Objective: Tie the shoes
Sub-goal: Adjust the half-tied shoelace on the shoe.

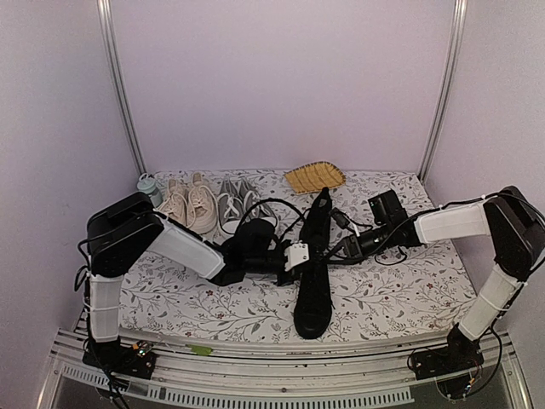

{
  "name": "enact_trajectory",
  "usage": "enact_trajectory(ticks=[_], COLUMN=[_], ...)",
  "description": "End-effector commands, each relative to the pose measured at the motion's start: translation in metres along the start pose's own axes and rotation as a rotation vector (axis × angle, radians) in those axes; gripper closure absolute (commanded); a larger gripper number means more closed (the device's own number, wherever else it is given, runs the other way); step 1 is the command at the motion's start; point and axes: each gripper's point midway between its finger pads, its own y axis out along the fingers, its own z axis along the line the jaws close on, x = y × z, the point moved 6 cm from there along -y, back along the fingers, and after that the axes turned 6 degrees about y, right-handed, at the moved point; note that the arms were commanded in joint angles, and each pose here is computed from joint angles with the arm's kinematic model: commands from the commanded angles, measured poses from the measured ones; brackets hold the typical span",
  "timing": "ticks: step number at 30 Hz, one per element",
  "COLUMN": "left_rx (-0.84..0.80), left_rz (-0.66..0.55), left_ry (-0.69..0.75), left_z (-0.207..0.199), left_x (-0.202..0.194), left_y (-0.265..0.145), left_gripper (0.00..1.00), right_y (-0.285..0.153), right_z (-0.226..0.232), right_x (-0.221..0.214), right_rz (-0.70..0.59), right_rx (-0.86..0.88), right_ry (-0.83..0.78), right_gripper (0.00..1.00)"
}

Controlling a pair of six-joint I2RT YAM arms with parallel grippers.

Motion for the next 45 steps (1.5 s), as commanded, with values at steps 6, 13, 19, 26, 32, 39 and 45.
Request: enact_trajectory(ticks=[6,13,19,26,32,39,45], left_rx=[0.000,0.008,0.014,0.018,0.017,0.022,0.020], left_rz=[-0.015,-0.017,-0.017,-0.015,-0.019,-0.015,-0.019], left_ry=[0.006,0.001,-0.003,-0.009,-0.018,-0.017,-0.013], left_z=[-0.002,0.000,-0.001,-0.001,-0.002,-0.002,-0.002], left_x=[0.004,0.005,0.004,0.002,0.003,0.002,0.002], left_y=[0.008,0.008,0.007,0.007,0.006,0.005,0.006], left_gripper=[0.93,0.93,0.92,0.92,0.92,0.92,0.92], right_y=[0.009,0.019,0.021,0.016,0.000,0.012,0.018], right_z=[0.001,0.004,0.006,0.006,0.010,-0.001,0.001], right_x=[0.004,0.000,-0.003,-0.004,0.001,-0.005,-0.006], right_rz=[-0.020,0.009,0.018,0.006,-0.028,-0.005,0.010], right_rx=[0.071,0.081,0.068,0.013,-0.024,-0.013,0.020], right_ry=[0.024,0.033,0.035,0.029,-0.001,0.044,0.043], right_gripper=[0.84,0.82,0.82,0.83,0.82,0.75,0.77])
